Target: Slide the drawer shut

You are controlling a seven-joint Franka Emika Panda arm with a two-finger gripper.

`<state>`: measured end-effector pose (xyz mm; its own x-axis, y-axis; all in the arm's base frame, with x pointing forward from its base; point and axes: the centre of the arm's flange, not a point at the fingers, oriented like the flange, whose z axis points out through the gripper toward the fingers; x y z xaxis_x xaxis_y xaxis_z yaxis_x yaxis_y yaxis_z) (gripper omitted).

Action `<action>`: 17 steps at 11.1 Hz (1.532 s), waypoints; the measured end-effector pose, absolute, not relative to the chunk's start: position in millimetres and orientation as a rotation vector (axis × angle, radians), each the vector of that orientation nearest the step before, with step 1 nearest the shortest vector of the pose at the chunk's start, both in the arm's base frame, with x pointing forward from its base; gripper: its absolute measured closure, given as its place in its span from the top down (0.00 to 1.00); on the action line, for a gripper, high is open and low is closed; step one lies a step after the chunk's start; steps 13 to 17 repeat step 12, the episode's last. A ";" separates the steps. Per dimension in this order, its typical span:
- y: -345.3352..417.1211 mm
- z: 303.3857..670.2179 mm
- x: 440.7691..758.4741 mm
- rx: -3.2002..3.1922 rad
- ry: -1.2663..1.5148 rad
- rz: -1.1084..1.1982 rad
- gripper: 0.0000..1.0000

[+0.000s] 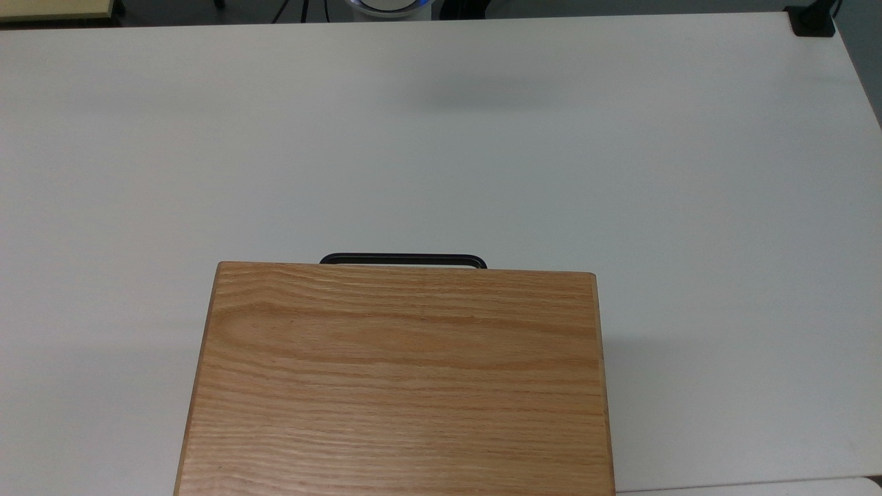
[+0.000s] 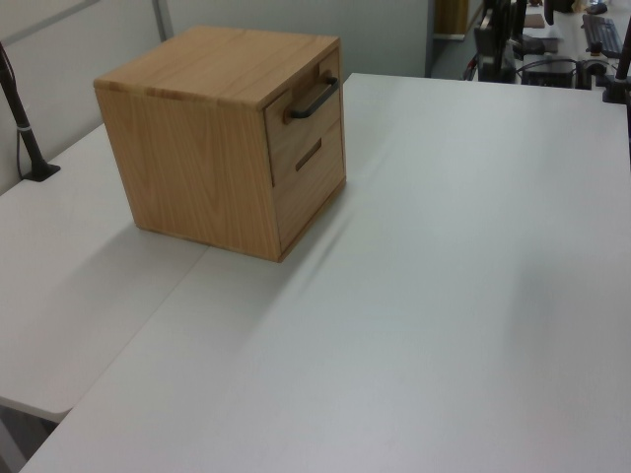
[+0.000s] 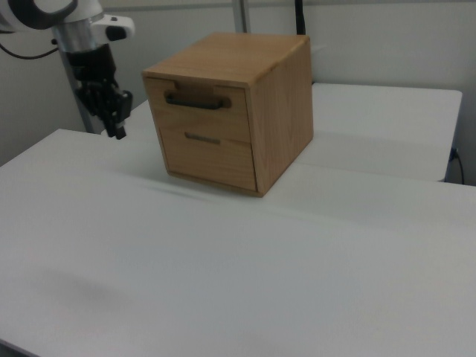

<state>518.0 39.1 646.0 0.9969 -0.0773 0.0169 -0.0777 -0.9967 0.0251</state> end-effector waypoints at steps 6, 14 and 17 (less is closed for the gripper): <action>-29.6 637.8 544.1 3.133 -0.146 0.194 0.63; -32.3 635.5 545.2 3.129 0.055 0.187 1.00; -32.3 635.5 545.2 3.129 0.055 0.187 1.00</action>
